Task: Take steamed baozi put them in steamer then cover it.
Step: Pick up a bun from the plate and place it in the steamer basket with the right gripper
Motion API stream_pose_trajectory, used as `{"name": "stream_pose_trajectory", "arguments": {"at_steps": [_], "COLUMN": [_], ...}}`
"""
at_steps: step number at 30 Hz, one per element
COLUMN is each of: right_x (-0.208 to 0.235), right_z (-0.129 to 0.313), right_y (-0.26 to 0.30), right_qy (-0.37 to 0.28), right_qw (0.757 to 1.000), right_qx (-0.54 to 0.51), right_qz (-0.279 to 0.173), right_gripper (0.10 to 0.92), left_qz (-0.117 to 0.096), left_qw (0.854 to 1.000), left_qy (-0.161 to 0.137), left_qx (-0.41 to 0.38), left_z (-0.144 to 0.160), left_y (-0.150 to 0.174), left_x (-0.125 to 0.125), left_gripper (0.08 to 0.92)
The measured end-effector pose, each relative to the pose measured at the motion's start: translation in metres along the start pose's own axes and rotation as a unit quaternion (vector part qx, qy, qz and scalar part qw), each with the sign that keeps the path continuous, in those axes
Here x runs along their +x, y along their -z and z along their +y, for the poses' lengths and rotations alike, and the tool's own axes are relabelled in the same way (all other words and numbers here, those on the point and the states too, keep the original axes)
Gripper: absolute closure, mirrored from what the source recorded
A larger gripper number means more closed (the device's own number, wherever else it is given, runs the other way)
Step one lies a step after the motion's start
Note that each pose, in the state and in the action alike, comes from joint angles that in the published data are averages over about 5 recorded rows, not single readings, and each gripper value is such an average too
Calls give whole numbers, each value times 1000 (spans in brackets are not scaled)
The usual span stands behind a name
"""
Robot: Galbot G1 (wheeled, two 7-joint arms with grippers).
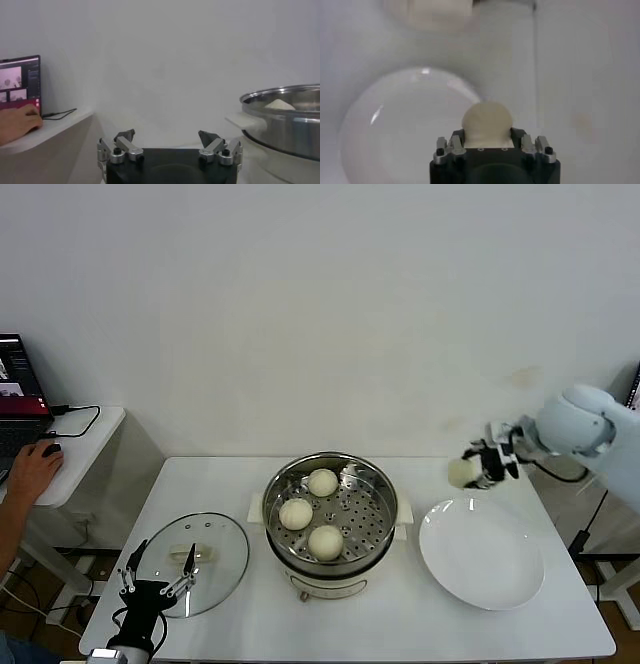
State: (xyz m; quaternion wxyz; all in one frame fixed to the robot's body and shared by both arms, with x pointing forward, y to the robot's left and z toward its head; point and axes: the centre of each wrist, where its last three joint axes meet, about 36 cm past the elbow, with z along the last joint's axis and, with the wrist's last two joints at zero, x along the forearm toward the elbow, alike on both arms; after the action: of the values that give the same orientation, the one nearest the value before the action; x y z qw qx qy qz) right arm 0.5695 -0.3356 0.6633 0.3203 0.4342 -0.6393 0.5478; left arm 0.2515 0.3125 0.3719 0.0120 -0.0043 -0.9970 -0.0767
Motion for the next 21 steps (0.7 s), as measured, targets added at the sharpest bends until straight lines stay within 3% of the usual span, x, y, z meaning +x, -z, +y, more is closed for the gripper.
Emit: {"name": "stream_pose_trajectory", "arguments": {"at_steps": [10,21], "right_x": [7,-33], "right_z": [-3,9], "right_y": [95,159], "right_qy": [26,69], "right_qw": [998,996], "right_qx": [-9,10], "right_qz": [-59,-55], "right_gripper": [445,439], "left_qz": [-1,-1], "left_qw": [1000,1000], "left_qy": [3,12], "left_qx": [5,7], "left_z": [-3,-2], "left_y": [1,-2], "left_x": [1,-1], "left_gripper": [177,177]}}
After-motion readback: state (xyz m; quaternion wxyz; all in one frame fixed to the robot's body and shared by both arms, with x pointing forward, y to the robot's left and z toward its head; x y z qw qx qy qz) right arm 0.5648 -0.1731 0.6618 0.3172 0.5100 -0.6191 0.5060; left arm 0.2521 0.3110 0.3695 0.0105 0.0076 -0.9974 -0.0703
